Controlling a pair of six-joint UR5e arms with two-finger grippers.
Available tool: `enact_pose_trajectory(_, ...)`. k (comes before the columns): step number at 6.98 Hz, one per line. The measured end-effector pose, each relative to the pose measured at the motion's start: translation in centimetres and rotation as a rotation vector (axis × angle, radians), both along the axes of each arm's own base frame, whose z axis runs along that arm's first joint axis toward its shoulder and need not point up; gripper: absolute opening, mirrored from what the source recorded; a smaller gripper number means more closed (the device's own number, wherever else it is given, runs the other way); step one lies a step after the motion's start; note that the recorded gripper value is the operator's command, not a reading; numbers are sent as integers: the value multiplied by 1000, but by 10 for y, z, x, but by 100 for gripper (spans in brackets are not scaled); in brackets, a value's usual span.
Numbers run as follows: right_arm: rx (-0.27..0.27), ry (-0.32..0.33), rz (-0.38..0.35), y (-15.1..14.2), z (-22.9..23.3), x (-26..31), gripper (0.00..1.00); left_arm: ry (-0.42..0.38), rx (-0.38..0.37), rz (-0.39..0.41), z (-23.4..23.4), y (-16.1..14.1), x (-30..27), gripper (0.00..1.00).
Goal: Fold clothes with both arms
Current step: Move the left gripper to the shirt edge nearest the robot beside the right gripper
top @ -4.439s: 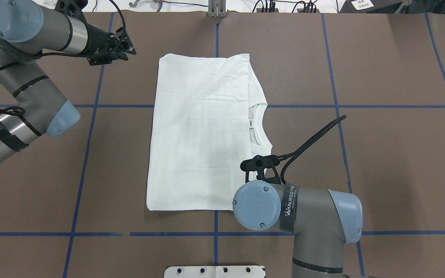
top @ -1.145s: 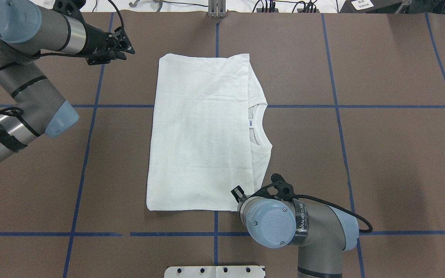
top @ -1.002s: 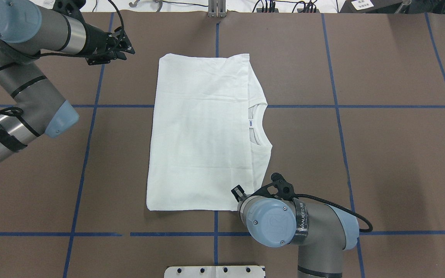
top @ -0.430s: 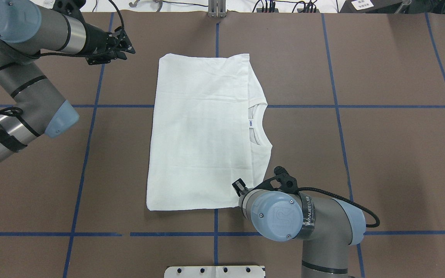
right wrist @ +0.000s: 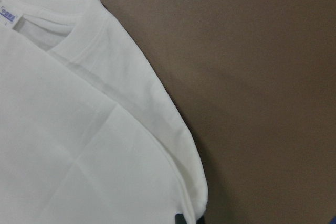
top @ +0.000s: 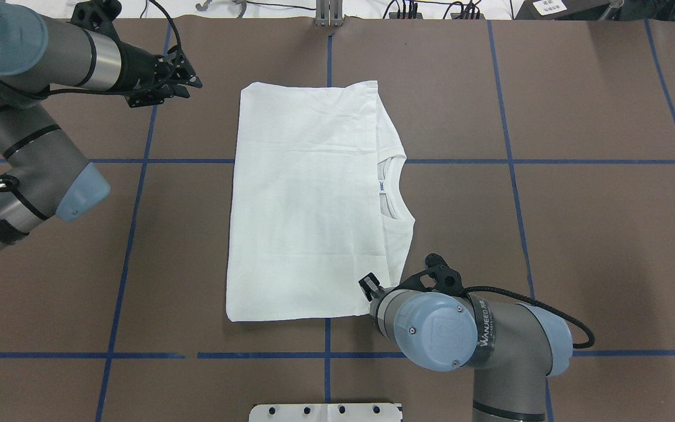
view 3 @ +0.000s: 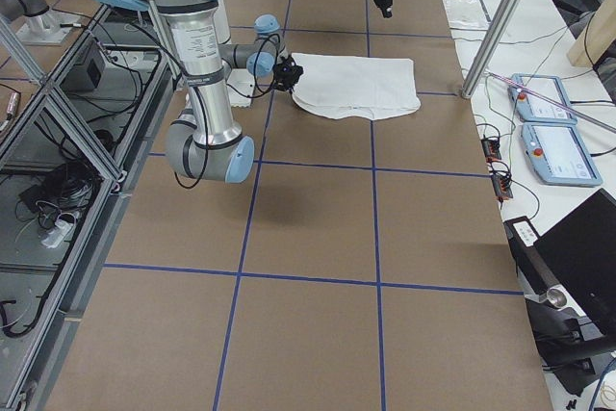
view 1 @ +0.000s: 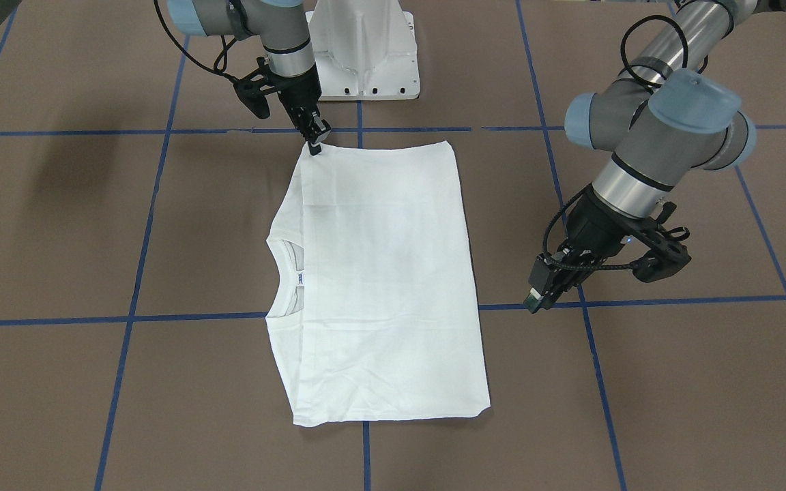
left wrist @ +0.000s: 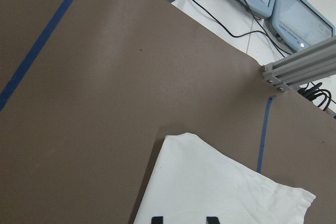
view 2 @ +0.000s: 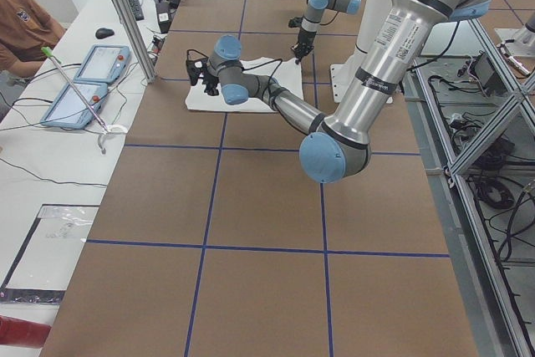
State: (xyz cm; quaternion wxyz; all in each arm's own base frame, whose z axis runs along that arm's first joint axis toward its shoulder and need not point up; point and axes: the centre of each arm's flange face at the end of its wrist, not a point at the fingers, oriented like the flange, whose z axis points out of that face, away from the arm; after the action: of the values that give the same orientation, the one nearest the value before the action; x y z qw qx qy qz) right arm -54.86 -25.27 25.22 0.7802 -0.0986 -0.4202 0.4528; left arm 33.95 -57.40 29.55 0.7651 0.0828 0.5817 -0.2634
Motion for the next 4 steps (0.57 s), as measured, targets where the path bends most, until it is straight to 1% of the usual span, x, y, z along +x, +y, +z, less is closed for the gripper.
enact_pose_trajectory(1,0,-1,-7,6,2,5,0,43,-37,19,-2,34,7,42)
enact_pose_trajectory(2,-1,2,-13,10,5,8,0,86,-86,52,-2,78,18,43)
enact_pose_trajectory(3,-1,-1,-17,12,5,12,0,109,-135,84,0,123,35,44)
enact_pose_trajectory(4,0,-5,-18,14,6,19,0,100,-181,96,0,162,58,50)
